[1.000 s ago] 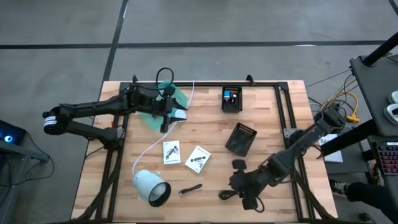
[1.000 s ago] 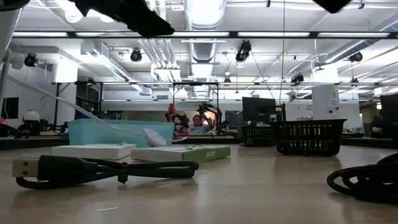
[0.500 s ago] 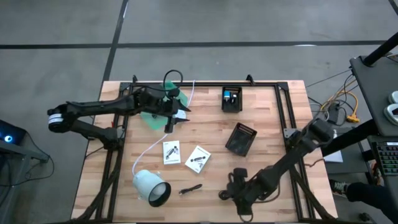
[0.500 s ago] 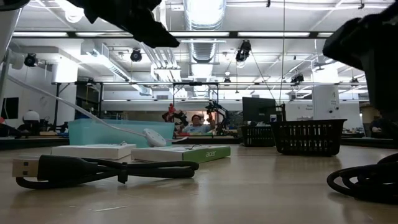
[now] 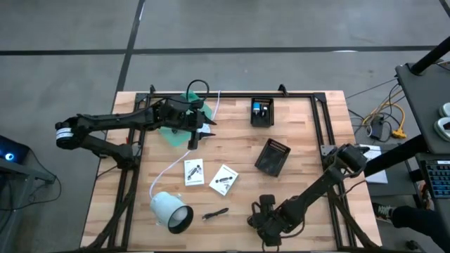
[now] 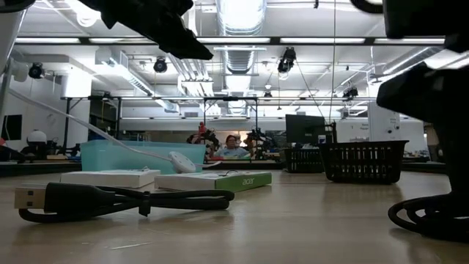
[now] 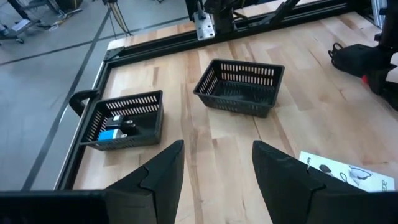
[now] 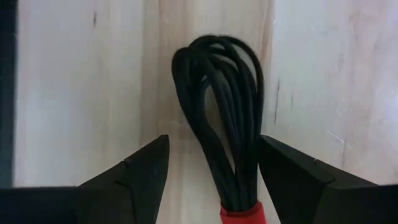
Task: Pick and place items into bin
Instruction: Put the right black charger cable into the green bin
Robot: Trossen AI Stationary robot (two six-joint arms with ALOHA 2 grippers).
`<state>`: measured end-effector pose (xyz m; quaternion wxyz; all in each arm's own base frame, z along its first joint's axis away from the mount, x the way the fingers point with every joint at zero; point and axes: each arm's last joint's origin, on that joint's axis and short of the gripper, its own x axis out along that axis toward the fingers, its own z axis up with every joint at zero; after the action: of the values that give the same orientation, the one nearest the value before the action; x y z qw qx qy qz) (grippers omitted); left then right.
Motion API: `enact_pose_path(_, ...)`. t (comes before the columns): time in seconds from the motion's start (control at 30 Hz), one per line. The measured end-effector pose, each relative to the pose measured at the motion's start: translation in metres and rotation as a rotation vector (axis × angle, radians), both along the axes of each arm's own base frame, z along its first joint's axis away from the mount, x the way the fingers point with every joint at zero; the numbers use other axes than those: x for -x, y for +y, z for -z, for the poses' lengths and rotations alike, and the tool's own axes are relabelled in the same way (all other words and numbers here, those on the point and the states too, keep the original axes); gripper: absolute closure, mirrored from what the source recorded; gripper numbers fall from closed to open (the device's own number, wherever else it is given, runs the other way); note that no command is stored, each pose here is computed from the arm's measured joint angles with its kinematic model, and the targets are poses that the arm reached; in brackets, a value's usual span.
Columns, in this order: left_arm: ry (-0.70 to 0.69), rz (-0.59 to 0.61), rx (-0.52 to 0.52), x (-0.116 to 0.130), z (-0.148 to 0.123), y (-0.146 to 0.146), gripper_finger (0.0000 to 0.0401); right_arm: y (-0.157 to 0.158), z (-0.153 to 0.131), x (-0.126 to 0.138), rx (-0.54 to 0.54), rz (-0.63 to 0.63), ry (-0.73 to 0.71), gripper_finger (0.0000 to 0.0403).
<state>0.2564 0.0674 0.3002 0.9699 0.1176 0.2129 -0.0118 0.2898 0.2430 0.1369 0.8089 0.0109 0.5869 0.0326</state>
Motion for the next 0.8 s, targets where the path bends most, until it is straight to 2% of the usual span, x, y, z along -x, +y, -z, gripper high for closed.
enact_pose_path(0.13,0.000,0.000,0.001,0.0000,0.0000,0.0000,0.0228,0.0002,0.0057,-0.0005,0.015,-0.013,0.015,0.0188)
enact_pose_path(0.27,0.001,0.000,0.001,0.0000,0.0001,0.0000,0.0228,0.0003,0.0052,-0.0005,0.012,-0.013,0.015,0.0217)
enact_pose_path(0.4,0.001,0.000,0.001,0.0000,0.0001,0.0000,0.0228,-0.0003,0.0042,0.0000,0.016,-0.013,0.017,0.0269)
enact_pose_path(0.6,0.001,0.000,0.001,0.0000,0.0002,0.0000,0.0228,-0.0019,0.0040,-0.0008,0.020,0.000,0.019,0.0373)
enact_pose_path(0.73,0.002,-0.001,0.004,0.0001,0.0004,0.0000,0.0228,-0.0037,0.0039,-0.0021,0.030,0.008,0.011,0.0378)
enact_pose_path(0.8,0.002,-0.001,0.004,0.0001,0.0004,0.0000,0.0228,-0.0057,0.0019,-0.0026,0.068,0.015,-0.021,0.0378)
